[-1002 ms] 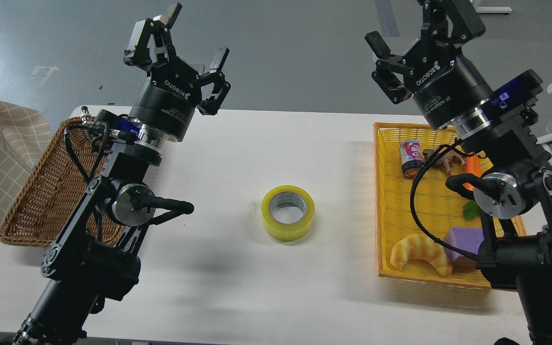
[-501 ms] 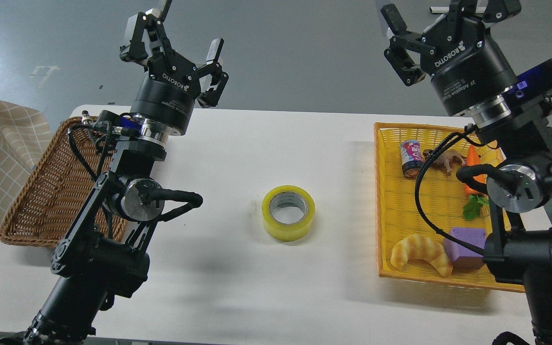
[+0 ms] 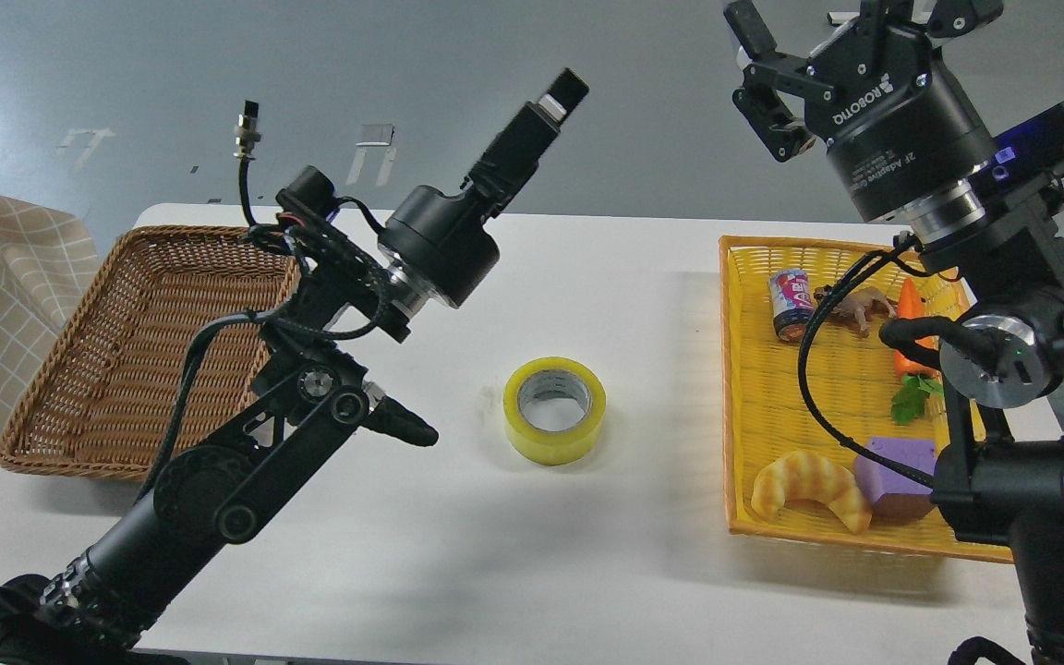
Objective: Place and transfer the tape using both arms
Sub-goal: 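Move the left gripper over the tape roll on the table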
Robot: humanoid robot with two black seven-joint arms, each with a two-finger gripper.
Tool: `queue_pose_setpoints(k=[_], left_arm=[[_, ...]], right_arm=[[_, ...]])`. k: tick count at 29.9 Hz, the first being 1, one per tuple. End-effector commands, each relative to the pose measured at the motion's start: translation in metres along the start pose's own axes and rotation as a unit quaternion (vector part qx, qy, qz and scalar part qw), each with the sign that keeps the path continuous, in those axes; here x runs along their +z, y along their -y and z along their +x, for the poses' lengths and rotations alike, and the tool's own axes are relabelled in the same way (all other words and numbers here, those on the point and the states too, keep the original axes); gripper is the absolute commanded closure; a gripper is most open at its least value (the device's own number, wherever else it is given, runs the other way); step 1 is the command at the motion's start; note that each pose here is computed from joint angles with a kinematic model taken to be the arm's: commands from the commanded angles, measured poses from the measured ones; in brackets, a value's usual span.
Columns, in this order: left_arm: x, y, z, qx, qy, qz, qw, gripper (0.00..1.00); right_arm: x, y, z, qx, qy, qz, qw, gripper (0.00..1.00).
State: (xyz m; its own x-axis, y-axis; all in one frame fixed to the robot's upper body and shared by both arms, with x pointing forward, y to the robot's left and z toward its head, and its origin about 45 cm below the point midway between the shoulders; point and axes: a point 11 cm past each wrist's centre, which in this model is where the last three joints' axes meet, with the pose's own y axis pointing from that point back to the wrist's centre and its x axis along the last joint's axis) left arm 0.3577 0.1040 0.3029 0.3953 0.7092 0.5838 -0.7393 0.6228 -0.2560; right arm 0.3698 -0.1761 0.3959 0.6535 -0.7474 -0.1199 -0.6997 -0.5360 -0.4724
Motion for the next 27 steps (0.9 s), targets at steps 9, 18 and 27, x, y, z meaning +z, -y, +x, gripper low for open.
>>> queue_pose_setpoints(k=[9, 18, 27], left_arm=[[-0.071, 0.002, -0.053, -0.138, 0.223, 0.099, 0.96, 0.0], [-0.104, -0.023, -0.076, -0.232, 0.335, 0.107, 0.907, 0.0], [-0.133, -0.052, -0.052, -0.25, 0.365, 0.144, 0.885, 0.0]], right_arm=[[-0.017, 0.001, -0.012, -0.017, -0.01, 0.022, 1.0, 0.0], [-0.022, -0.002, -0.009, -0.008, -0.012, 0.028, 1.0, 0.0], [-0.021, -0.005, -0.008, -0.004, -0.011, 0.026, 1.0, 0.0]])
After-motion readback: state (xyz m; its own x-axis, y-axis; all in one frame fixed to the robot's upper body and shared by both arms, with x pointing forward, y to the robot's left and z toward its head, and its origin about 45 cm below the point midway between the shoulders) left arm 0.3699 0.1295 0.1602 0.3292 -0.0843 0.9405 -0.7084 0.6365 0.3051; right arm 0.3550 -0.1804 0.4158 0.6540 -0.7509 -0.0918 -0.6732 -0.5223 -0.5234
